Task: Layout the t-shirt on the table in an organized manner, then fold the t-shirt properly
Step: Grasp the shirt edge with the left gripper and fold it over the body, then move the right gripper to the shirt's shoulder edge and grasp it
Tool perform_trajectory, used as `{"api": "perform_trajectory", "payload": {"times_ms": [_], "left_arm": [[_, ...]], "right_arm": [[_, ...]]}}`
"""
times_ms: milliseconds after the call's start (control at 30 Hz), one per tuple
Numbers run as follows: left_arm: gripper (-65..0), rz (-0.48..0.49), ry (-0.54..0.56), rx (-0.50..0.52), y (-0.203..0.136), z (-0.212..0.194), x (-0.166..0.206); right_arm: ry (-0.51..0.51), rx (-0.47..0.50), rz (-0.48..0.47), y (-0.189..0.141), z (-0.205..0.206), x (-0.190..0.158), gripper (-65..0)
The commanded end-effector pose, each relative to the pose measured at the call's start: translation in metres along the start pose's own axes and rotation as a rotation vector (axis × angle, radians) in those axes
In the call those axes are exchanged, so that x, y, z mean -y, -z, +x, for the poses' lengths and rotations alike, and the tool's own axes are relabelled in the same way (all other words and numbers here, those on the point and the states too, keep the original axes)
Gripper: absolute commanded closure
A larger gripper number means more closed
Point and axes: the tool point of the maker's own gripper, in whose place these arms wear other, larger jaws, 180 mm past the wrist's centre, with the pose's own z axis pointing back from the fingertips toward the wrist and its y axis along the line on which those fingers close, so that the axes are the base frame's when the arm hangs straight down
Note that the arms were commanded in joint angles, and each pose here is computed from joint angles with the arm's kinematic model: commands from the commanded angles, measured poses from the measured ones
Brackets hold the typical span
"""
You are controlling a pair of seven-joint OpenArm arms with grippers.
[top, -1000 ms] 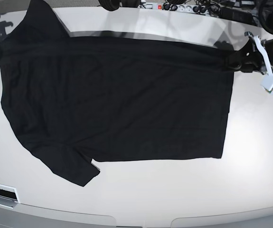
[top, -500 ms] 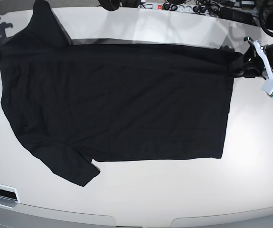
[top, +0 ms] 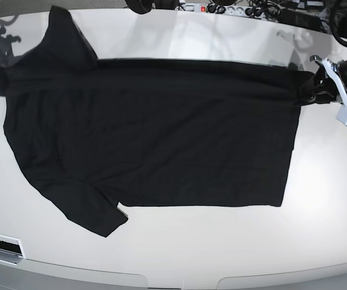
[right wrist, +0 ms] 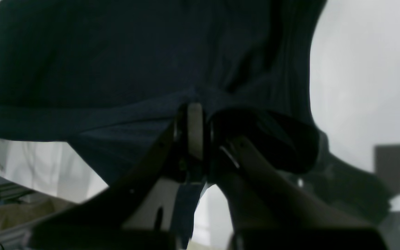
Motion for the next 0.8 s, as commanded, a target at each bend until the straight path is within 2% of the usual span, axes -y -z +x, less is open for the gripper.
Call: {"api": "perform_trajectory", "payload": {"times_ms": [0, 167, 200, 267, 300, 333, 400, 567, 767], "left_arm": [[0.0, 0.011, 0.027, 0.042, -0.004, 0.016, -0.004], [0.0, 0.034, 0.059, 0.067, -0.004, 0.032, -0.01], [-2.0, 0.035, 0.062, 0.07, -0.004, 0.034, -0.011], [-15.2, 0.038, 0.068, 0.074, -0.004, 0.037, -0.012], [-22.2, 0.044, 0.073, 0.074, -0.004, 0.039, -0.013], [-28.3, 0.049, 0.077, 0.074, -0.004, 0.039, -0.014], [-35.2, 0.057, 0.079, 0.069, -0.004, 0.038, -0.016], [-35.4, 0.097, 0.045, 0.06, -0.005, 0.037, -0.023], [-35.4, 0.099, 0.046, 0.058, -0.005, 0.036, -0.024]], "right_arm": [[-0.028, 0.045, -0.001, -0.005, 0.017, 0.001, 0.0], [-0.042, 0.069, -0.001, -0.001, 0.028, 0.0, -1.2], [-0.043, 0.069, 0.0, -0.001, 0.029, 0.0, -10.2], [-0.043, 0.069, -0.001, -0.001, 0.028, 0.0, -32.0], [-0.043, 0.069, -0.001, -0.001, 0.029, 0.0, -39.9], [-0.045, 0.067, -0.002, -0.002, 0.029, 0.0, -44.2], [-0.045, 0.062, -0.002, -0.002, 0.028, 0.0, -45.0], [-0.024, -0.02, 0.019, -0.002, 0.007, -0.004, -45.0], [0.105, -0.059, 0.064, 0.003, -0.046, -0.022, -45.0]]}}
